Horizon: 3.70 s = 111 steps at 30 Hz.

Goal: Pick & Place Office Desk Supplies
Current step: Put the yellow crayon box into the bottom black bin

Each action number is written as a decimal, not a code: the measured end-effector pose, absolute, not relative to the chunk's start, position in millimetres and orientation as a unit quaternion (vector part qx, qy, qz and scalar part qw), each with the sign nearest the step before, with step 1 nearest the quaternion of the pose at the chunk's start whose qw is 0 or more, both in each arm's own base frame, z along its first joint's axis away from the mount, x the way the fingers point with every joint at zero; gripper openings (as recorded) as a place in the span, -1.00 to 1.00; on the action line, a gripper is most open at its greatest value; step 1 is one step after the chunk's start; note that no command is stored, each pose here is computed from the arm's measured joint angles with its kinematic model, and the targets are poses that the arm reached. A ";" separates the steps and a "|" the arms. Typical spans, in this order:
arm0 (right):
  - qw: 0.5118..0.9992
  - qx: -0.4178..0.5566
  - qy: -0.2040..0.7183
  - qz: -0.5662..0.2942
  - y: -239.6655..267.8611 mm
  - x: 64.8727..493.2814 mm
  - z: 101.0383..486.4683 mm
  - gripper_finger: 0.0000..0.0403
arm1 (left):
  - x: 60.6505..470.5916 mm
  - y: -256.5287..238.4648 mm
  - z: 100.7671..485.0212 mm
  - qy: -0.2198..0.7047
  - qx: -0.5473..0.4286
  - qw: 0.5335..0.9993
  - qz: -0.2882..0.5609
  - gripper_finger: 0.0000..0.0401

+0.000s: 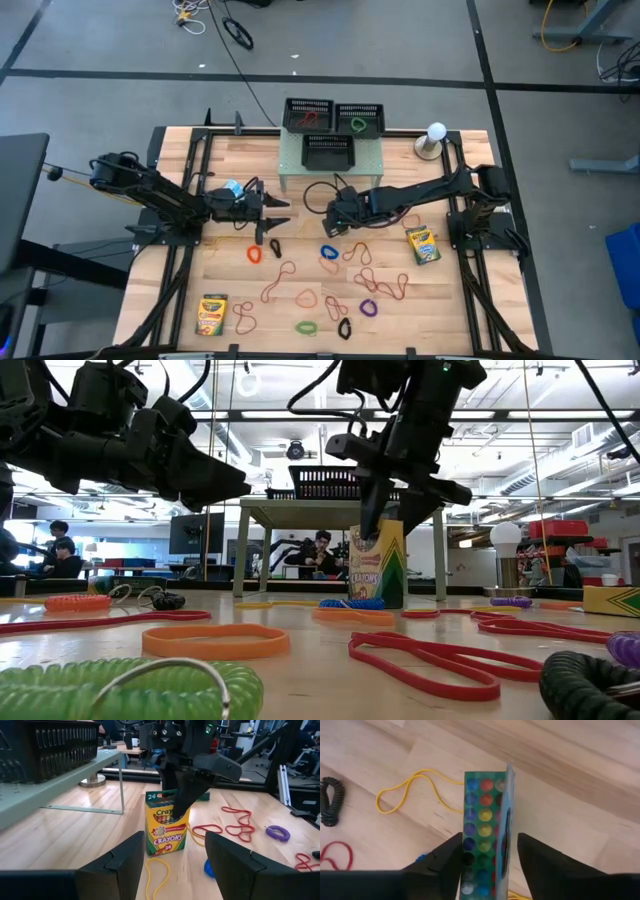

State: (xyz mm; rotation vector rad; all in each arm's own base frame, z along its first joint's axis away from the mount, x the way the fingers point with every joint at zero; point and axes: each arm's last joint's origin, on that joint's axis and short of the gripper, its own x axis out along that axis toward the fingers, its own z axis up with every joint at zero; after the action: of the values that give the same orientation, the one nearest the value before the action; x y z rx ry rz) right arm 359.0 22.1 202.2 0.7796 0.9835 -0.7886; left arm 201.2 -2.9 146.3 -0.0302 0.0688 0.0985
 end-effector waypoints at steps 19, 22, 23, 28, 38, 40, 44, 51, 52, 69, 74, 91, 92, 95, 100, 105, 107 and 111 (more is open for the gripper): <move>0.748 0.334 0.459 -0.345 16.3 352.8 271.3 0.14 | 201.2 -2.9 146.3 0.035 -0.015 0.998 0.049 0.07; 0.735 0.327 0.482 -0.348 15.0 358.3 260.9 0.12 | 201.2 -2.9 145.9 0.037 -0.014 0.998 0.049 0.07; 0.730 0.325 0.490 -0.348 15.0 360.6 255.7 0.12 | 201.2 -2.9 145.7 0.038 -0.014 0.998 0.049 0.07; 0.719 0.316 0.509 -0.351 15.8 368.1 238.3 0.11 | 201.2 -2.9 145.4 0.040 -0.013 0.998 0.049 0.07; 0.718 0.320 0.512 -0.347 16.5 375.5 228.0 -0.16 | 201.2 -2.9 145.1 0.041 -0.013 0.998 0.049 0.07; 0.710 0.314 0.528 -0.344 17.2 378.1 218.5 -0.21 | 201.2 -2.9 145.2 0.040 -0.013 0.998 0.049 0.07; 0.709 0.316 0.530 -0.341 15.4 380.8 213.9 -0.26 | 201.2 -2.9 145.4 0.040 -0.013 0.998 0.049 0.07; 0.718 0.332 0.514 -0.332 13.8 385.3 225.4 -0.47 | 201.2 -2.6 145.3 0.040 -0.013 0.998 0.053 0.05; 0.721 0.335 0.510 -0.328 13.9 387.2 230.5 -0.50 | 201.1 -2.4 145.2 0.040 -0.013 0.997 0.057 0.05; 0.757 0.401 0.408 -0.316 -4.4 361.7 412.6 -0.52 | 201.1 -1.6 145.2 0.040 -0.009 0.997 0.065 0.02; 0.743 0.398 0.378 -0.383 -43.6 346.3 424.9 -0.52 | 201.1 -1.6 145.3 0.040 -0.010 0.997 0.065 0.02; 0.723 0.389 0.377 -0.428 -118.0 353.0 405.3 -0.51 | 201.1 -1.6 145.6 0.038 -0.011 0.997 0.065 0.02; 0.722 0.389 0.382 -0.425 -118.1 355.3 402.8 -0.51 | 201.1 -1.6 145.5 0.038 -0.011 0.997 0.065 0.02; 0.711 0.388 0.403 -0.427 -121.3 360.7 392.6 -0.51 | 201.1 -1.7 145.4 0.039 -0.011 0.997 0.065 0.02; 0.706 0.379 0.415 -0.431 -125.5 368.2 381.8 -0.51 | 201.1 -1.8 145.1 0.040 -0.011 0.997 0.064 0.02; 0.696 0.374 0.425 -0.441 -125.9 368.9 377.3 -0.51 | 201.1 -1.8 145.3 0.039 -0.014 0.997 0.064 0.02; 0.697 0.374 0.424 -0.441 -126.2 369.8 376.7 -0.51 | 201.1 -1.8 145.2 0.040 -0.014 0.997 0.063 0.02; 0.693 0.371 0.424 -0.449 -128.1 369.3 375.5 -0.51 | 201.1 -1.8 145.3 0.040 -0.014 0.997 0.063 0.02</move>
State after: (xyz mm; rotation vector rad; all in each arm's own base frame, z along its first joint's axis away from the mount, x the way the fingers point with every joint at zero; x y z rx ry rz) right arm 369.3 -128.1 375.5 0.8286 0.9474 -1.0030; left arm 201.1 -1.8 145.3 -0.0275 0.0793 0.1269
